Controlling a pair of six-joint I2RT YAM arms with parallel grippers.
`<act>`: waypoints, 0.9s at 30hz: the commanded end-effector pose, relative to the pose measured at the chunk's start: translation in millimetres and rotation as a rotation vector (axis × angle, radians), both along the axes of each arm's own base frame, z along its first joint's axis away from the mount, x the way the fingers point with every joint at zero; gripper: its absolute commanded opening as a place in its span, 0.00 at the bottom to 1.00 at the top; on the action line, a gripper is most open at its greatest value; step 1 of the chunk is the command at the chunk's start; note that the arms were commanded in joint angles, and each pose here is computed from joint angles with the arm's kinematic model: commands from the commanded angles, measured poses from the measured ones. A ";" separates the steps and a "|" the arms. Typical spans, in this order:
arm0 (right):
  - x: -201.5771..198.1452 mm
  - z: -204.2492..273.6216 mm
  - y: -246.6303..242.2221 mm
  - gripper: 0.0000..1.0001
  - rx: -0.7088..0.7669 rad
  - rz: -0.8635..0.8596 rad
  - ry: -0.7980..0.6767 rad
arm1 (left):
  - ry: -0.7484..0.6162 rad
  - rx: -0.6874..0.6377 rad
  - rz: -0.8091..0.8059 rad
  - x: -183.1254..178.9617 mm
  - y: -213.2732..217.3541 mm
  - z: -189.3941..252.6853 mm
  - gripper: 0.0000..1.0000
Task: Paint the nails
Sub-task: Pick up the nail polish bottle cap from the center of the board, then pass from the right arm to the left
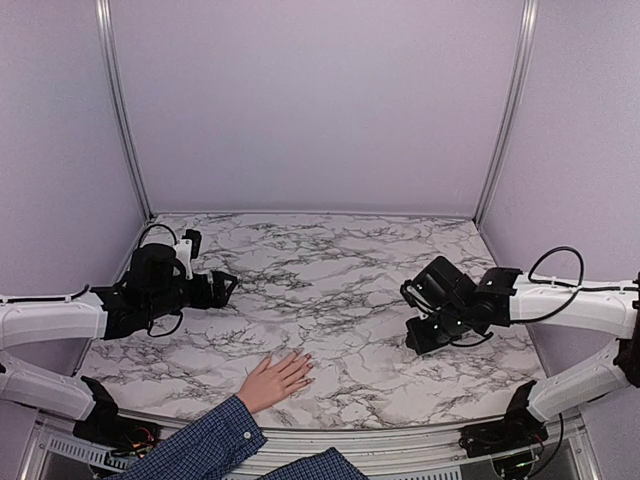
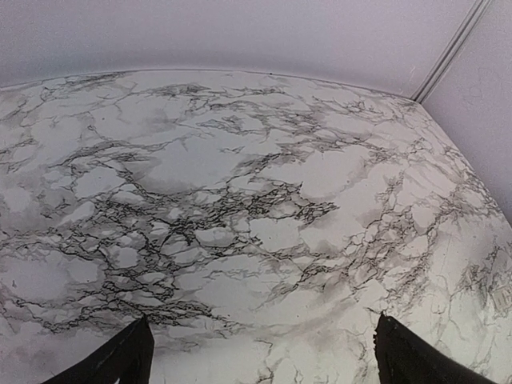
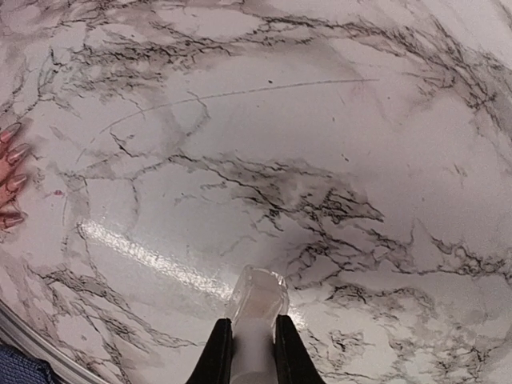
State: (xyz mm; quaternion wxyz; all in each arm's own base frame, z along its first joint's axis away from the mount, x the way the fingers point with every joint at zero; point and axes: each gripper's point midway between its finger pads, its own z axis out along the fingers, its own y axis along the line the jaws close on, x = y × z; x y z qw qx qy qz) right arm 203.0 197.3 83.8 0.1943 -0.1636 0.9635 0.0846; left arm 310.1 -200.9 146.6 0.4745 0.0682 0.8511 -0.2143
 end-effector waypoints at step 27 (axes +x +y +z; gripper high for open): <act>-83.4 137.9 181.7 0.00 0.273 1.106 -0.227 | -0.416 -0.215 -1.086 -183.1 -181.3 56.9 0.83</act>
